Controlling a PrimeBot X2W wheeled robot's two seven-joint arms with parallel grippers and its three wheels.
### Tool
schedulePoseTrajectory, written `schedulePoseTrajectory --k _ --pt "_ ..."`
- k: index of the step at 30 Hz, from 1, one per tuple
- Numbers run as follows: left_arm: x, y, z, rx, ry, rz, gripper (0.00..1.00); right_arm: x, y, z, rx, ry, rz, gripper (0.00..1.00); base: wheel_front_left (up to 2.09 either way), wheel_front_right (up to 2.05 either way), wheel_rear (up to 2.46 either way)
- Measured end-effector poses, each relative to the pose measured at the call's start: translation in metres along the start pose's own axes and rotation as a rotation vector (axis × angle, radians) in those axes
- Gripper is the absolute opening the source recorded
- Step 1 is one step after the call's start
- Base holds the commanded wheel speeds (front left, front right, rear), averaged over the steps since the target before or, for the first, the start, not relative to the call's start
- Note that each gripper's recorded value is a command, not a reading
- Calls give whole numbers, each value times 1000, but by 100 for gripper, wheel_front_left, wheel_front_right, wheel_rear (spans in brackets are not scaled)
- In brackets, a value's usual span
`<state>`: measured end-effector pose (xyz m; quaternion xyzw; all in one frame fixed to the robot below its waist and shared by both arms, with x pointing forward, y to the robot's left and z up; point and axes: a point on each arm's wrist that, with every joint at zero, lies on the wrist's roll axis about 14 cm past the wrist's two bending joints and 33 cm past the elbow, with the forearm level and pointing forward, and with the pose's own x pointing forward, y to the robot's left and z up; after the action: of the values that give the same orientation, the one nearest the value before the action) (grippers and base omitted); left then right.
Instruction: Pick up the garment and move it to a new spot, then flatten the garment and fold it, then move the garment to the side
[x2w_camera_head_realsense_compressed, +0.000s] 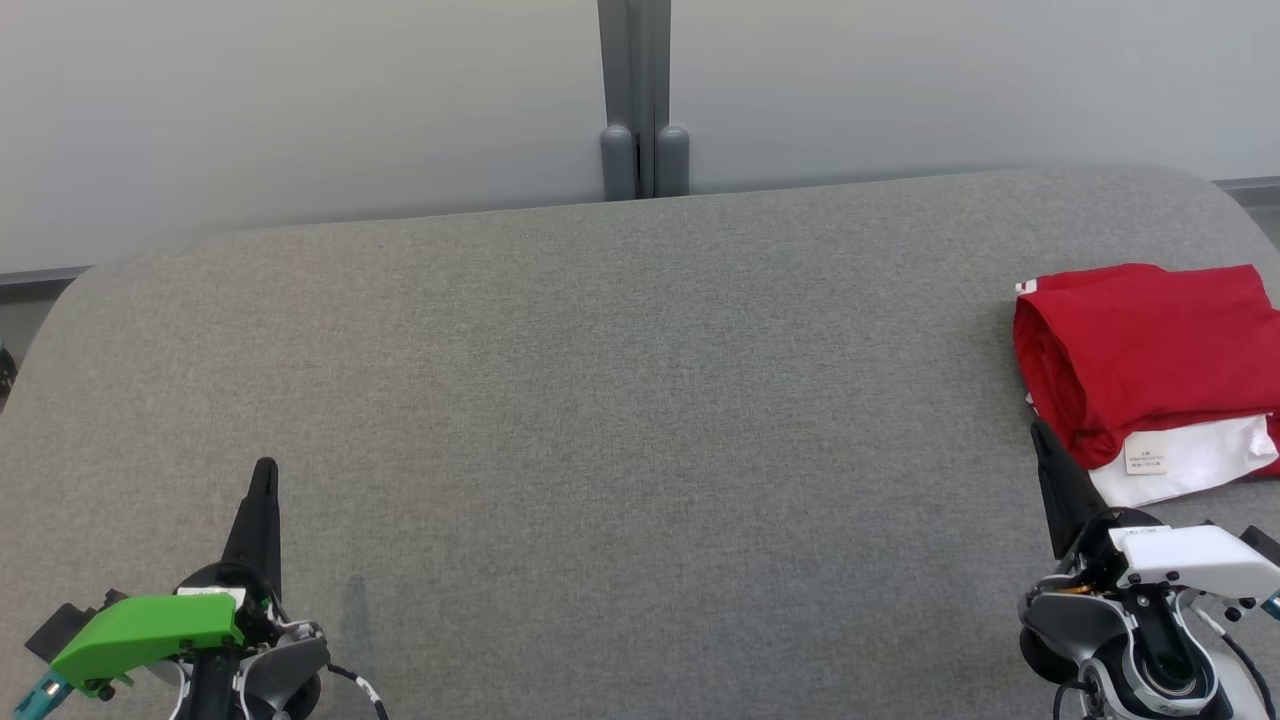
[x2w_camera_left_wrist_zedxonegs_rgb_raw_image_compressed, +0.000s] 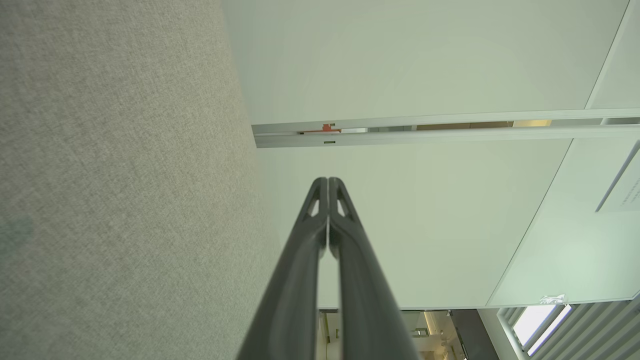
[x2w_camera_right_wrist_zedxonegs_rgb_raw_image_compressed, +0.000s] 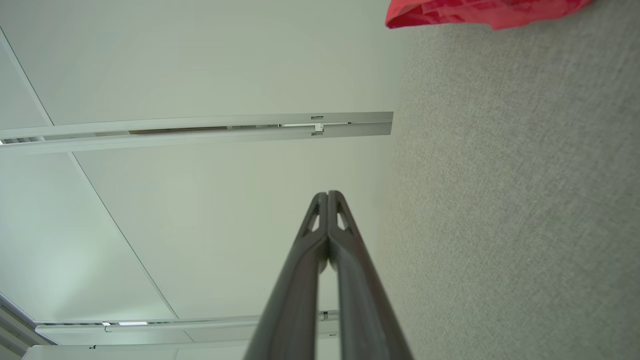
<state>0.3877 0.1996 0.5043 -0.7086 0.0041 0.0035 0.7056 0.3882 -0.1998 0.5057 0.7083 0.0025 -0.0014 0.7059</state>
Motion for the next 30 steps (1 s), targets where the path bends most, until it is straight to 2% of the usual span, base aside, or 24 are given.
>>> schedulePoseTrajectory --k 30 --pt "0 0 0 -4 -1 0 0 0 0 1 2 -3 0 0 0 0 0"
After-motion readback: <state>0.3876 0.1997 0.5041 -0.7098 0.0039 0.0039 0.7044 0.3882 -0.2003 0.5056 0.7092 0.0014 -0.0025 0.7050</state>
